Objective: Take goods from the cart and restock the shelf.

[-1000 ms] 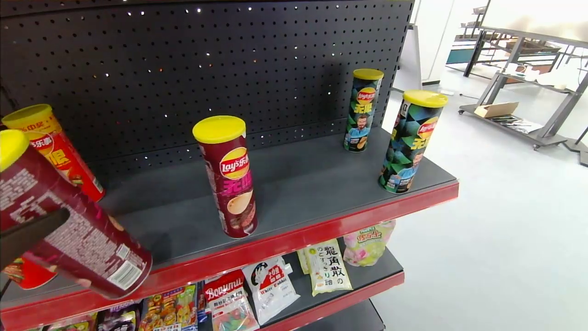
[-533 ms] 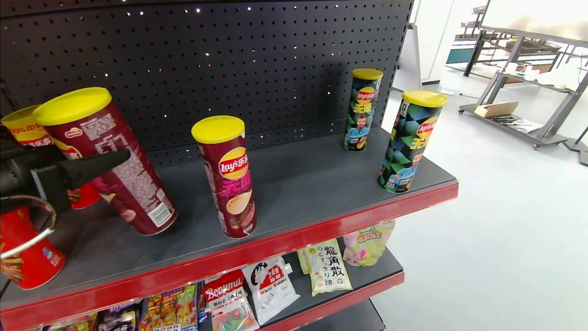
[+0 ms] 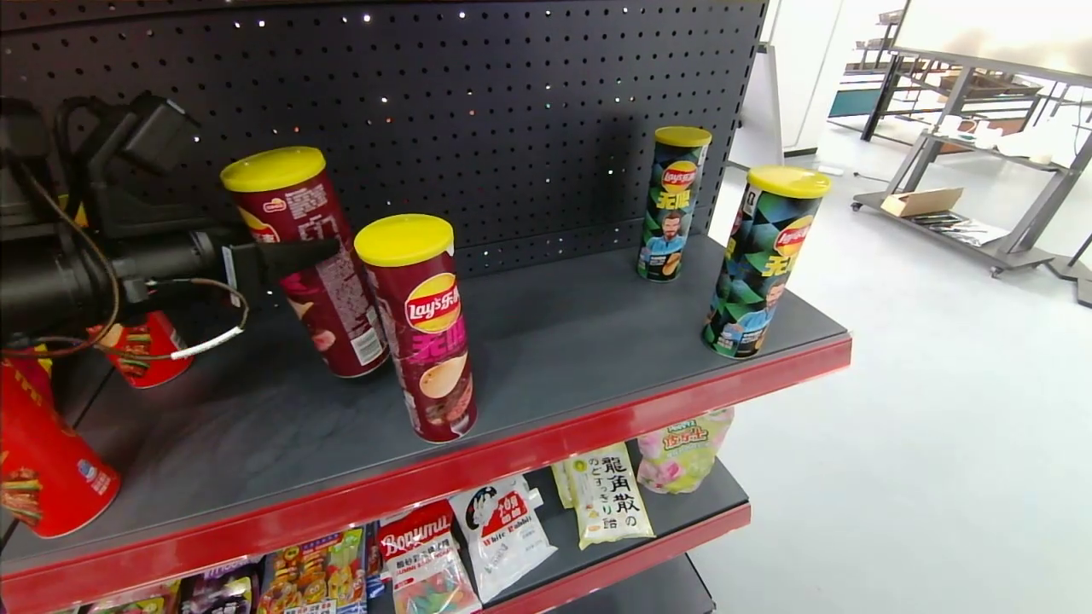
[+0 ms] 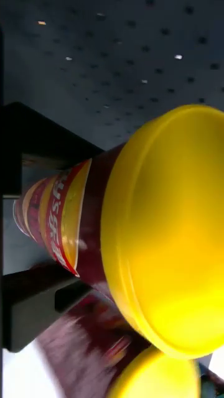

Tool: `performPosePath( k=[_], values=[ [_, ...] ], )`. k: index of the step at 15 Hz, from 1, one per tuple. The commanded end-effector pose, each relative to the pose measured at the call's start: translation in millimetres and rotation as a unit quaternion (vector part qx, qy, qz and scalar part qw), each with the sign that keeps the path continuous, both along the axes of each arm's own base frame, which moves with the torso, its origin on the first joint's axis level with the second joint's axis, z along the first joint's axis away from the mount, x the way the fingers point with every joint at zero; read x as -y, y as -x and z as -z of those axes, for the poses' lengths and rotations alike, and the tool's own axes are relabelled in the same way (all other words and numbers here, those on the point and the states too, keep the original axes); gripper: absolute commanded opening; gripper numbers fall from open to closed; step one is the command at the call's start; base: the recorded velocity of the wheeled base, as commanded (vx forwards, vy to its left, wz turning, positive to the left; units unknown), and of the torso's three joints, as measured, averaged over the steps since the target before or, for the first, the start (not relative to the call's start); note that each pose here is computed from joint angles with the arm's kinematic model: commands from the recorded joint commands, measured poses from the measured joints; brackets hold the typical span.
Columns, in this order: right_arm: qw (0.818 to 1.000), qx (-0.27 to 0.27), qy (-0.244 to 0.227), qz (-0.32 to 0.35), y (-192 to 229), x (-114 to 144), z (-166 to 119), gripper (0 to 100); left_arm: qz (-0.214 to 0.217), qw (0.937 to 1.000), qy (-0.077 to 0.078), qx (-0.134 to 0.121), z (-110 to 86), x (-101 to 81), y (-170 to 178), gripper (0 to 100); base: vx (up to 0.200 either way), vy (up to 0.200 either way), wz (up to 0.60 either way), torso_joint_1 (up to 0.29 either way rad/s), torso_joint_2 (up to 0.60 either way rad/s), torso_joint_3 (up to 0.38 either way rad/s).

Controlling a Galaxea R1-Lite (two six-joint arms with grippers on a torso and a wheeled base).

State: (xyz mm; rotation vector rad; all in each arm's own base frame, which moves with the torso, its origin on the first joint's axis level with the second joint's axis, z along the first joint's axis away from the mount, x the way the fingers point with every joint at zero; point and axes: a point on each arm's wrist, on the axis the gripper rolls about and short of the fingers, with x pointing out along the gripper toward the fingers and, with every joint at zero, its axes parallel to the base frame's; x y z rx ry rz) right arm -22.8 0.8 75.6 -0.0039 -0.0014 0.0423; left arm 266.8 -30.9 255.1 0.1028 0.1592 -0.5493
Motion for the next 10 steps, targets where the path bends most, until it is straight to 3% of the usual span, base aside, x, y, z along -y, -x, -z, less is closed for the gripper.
performPosePath(
  k=[1,5,10],
  values=[
    [1.000,-0.001,0.000,0.000,0,0,0,100,0.015,0.9998,-0.003,-0.011,7.9,10.2,-34,0,0.000,0.000,0.00,0.000,0.00,0.000],
    [1.000,-0.001,0.000,0.000,0,0,0,100,0.047,0.9988,-0.004,-0.010,12.8,35.0,-66,0,0.000,0.000,0.00,0.000,0.00,0.000],
    [1.000,-0.001,0.000,0.000,0,0,0,100,0.049,0.9986,-0.008,-0.016,22.9,39.5,-87,0,0.000,0.000,0.00,0.000,0.00,0.000]
  ],
)
